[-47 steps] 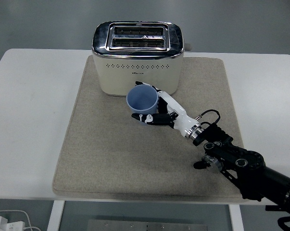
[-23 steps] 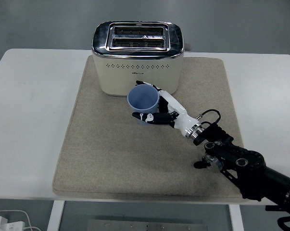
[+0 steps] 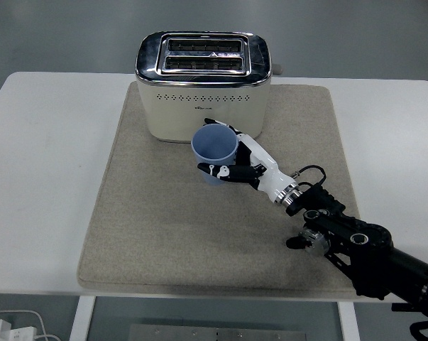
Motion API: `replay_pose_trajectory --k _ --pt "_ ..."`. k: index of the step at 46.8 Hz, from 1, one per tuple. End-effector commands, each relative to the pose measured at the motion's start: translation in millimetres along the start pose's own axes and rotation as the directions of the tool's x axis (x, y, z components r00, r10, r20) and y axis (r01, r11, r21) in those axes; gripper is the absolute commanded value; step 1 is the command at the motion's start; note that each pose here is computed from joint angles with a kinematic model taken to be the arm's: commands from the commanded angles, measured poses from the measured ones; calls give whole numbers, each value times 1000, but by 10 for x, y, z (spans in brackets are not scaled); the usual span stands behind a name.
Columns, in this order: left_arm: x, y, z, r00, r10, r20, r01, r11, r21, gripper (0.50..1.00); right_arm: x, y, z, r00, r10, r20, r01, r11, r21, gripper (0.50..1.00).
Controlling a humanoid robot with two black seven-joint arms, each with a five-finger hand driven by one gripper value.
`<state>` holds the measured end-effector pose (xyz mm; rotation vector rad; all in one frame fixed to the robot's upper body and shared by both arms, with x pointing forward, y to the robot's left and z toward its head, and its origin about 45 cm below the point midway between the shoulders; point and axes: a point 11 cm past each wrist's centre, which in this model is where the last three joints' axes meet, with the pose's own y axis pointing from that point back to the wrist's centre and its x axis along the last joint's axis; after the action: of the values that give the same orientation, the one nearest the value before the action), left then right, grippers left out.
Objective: Put the water cup in front of the bread machine
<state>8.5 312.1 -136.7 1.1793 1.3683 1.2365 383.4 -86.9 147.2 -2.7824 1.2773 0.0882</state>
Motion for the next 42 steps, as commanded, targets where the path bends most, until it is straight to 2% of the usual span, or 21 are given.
replay_pose_trajectory --k 1,27,36,42 --pt "0 0 0 1000 0 -1 0 1000 0 1000 -8 0 0 1000 -3 1 3 1000 0 928" --pt "0 0 2 1000 0 -1 0 1000 -1 1000 -31 5 8 1000 -12 10 12 1000 -1 928" --pt "12 0 -8 1000 3 0 -3 1000 0 1000 -34 38 49 1000 -6 20 7 1000 -7 928" --pt "11 0 -8 1000 3 -2 -3 1000 1 1000 18 65 45 1000 -5 20 5 1000 -9 928"
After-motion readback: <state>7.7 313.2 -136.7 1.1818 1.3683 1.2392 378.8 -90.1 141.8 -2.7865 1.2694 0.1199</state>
